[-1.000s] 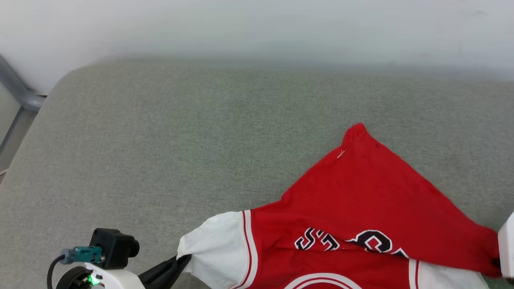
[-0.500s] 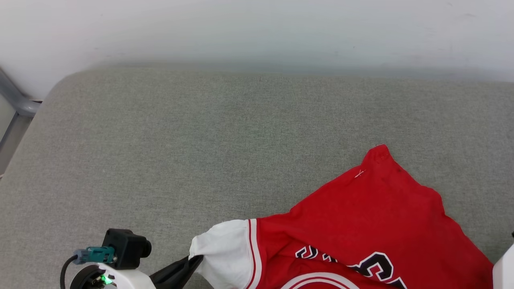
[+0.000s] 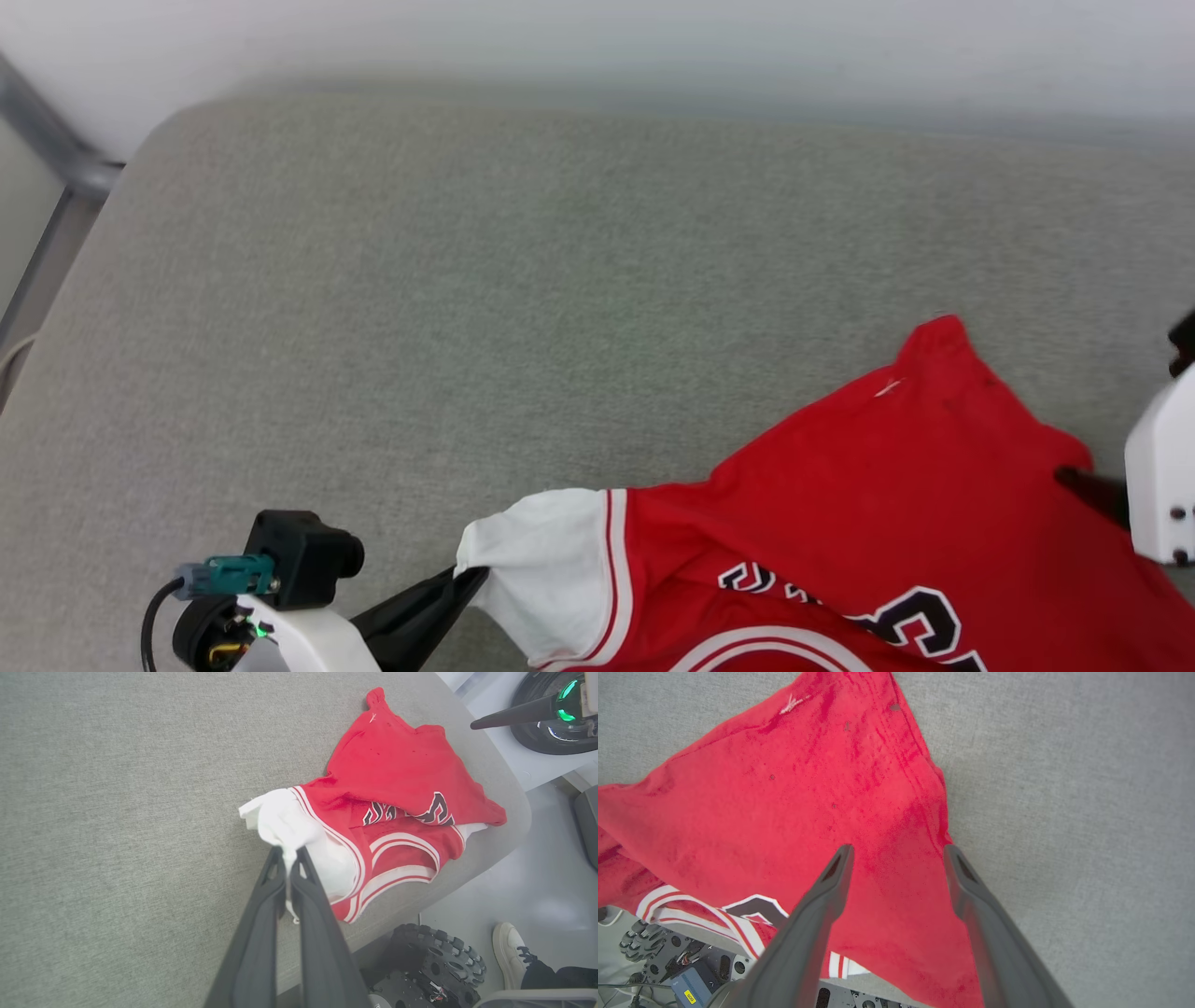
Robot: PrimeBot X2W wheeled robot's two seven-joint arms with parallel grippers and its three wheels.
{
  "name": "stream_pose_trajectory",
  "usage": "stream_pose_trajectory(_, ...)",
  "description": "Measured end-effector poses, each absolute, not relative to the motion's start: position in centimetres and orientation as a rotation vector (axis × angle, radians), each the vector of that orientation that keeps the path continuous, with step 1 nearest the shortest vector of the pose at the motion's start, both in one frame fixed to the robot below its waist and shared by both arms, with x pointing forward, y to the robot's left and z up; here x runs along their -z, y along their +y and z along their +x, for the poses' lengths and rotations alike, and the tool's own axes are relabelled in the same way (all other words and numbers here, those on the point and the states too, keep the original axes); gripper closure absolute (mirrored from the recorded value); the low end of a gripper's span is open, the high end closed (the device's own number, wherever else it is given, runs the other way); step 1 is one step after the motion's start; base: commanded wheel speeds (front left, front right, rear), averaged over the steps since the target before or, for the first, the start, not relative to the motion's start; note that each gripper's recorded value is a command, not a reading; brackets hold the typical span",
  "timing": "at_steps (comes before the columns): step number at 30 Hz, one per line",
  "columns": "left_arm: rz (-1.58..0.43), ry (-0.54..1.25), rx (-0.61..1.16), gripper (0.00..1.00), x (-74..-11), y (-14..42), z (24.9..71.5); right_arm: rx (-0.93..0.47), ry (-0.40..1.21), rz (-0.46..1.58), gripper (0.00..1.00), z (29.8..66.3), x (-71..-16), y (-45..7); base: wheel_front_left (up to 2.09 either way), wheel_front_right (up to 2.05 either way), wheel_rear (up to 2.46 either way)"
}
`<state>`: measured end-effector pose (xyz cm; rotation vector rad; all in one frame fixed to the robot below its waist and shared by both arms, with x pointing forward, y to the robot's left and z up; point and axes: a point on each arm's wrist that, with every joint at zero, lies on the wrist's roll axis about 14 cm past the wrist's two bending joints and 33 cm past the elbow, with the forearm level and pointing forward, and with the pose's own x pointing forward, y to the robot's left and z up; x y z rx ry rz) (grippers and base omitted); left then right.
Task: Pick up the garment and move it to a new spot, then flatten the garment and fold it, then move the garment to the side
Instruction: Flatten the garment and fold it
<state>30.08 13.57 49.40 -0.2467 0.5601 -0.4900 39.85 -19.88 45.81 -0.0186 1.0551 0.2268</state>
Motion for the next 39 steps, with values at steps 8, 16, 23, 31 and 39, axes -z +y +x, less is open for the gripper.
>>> stream_pose_trajectory(8, -0.256, 0.568, 0.44, 1.0, -48.8, 14.7, 31.0, -0.279, 1.095, -0.068, 0.0, 45.6, -44.2, -16.3, 0.0, 0.0, 0.0)
stream_pose_trajectory(16, -0.264, 0.594, 0.367, 1.0, -47.7, 16.3, 31.2, -0.284, 1.19, -0.134, 0.0, 49.5, -39.8, -14.5, 0.0, 0.0, 0.0)
stream_pose_trajectory(23, -0.276, 0.619, 0.337, 1.0, -46.7, 16.7, 31.2, -0.311, 1.252, -0.153, 0.0, 50.6, -36.6, -12.9, 0.0, 0.0, 0.0)
stream_pose_trajectory(31, -0.274, 0.63, 0.326, 1.0, -46.3, 17.0, 31.5, -0.315, 1.296, -0.163, 1.0, 50.4, -34.9, -12.9, 0.0, 0.0, 0.0)
stream_pose_trajectory(39, -0.273, 0.623, 0.333, 1.0, -46.4, 16.8, 31.8, -0.327, 1.237, -0.147, 1.0, 51.1, -35.1, -12.7, 0.0, 0.0, 0.0)
